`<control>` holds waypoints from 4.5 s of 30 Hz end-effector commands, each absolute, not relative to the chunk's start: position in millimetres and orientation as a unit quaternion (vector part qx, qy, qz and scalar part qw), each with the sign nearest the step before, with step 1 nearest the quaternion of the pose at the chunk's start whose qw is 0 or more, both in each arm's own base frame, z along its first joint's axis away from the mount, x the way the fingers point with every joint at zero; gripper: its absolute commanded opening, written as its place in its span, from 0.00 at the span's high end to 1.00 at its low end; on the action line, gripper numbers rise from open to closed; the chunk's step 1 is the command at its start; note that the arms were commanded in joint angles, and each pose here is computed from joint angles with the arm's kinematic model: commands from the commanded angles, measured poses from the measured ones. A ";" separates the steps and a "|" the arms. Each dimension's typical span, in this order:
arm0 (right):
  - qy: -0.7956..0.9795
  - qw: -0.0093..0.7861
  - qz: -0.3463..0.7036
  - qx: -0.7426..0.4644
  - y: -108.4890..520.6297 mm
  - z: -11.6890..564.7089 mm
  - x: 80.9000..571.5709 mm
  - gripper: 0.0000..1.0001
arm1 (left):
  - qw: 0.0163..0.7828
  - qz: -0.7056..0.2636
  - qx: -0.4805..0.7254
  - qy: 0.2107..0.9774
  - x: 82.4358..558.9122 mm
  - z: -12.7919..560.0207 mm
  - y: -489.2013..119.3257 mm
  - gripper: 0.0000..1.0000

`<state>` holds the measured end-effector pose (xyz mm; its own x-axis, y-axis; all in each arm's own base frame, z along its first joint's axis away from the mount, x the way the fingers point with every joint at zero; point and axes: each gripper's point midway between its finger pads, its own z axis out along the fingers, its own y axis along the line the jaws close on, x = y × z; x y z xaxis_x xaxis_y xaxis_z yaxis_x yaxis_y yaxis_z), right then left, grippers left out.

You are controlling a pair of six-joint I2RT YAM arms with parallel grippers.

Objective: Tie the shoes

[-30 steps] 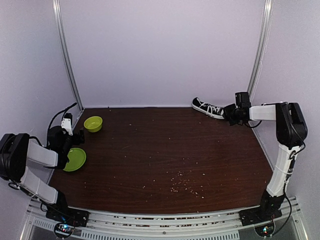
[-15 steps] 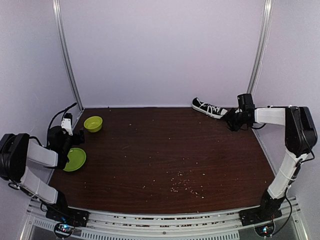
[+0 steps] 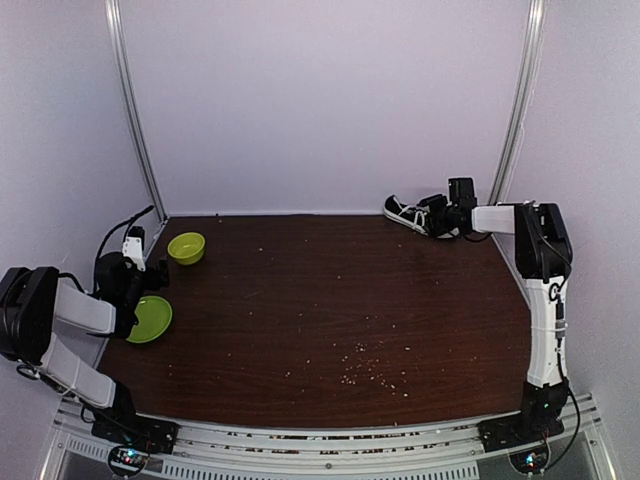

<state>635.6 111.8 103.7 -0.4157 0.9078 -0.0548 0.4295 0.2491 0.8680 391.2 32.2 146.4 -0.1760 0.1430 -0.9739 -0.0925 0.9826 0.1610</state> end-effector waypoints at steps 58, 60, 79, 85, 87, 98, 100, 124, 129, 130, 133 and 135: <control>0.780 0.379 0.453 0.205 157.9 265.0 439.9 1.00 | 0.667 0.095 0.020 0.739 392.9 164.0 32.6 0.02; 0.783 0.386 0.450 0.188 154.3 271.0 411.0 1.00 | 0.666 0.095 0.020 0.739 392.9 163.4 32.6 0.02; 0.834 0.338 0.436 -0.020 194.1 226.9 246.4 1.00 | 0.666 0.096 0.020 0.739 392.7 163.6 32.7 0.02; 0.825 0.287 0.461 -0.153 248.3 204.0 213.0 1.00 | 0.667 0.095 0.020 0.739 392.8 164.2 32.2 0.02; 0.826 0.259 0.460 -0.197 266.9 194.2 209.2 1.00 | 0.667 0.096 0.020 0.739 392.7 163.7 32.6 0.02; 0.810 0.162 0.456 -0.330 357.1 139.5 220.1 1.00 | 0.667 0.095 0.020 0.739 393.0 164.3 32.7 0.02; 0.822 0.163 0.439 -0.325 355.9 127.5 226.2 0.77 | 0.667 0.096 0.019 0.739 392.5 164.0 32.9 0.02; 0.933 0.243 0.257 -0.064 328.5 99.4 198.5 0.34 | 0.535 -0.130 -0.040 0.834 321.5 355.2 -21.7 0.02; 0.949 0.235 0.210 -0.016 342.0 98.2 195.6 0.28 | 0.555 -0.086 -0.030 0.827 314.4 349.5 -11.0 0.02; 0.949 0.238 0.206 -0.011 346.4 101.4 196.1 0.25 | 0.558 -0.076 -0.033 0.826 314.6 338.2 -7.9 0.02; 0.948 0.242 0.206 -0.010 366.4 108.1 192.4 0.20 | 0.562 -0.072 -0.052 0.822 310.3 313.6 1.9 0.02; 0.951 0.242 0.192 -0.015 377.0 106.1 188.5 0.17 | 0.560 -0.061 -0.052 0.825 306.7 310.1 6.4 0.02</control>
<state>188.9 371.3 106.1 -0.8927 0.0196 -0.4502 -0.1878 0.8919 0.4113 305.0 -5.1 320.8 -0.3789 -0.1745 -0.9088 0.0082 0.9814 -0.1918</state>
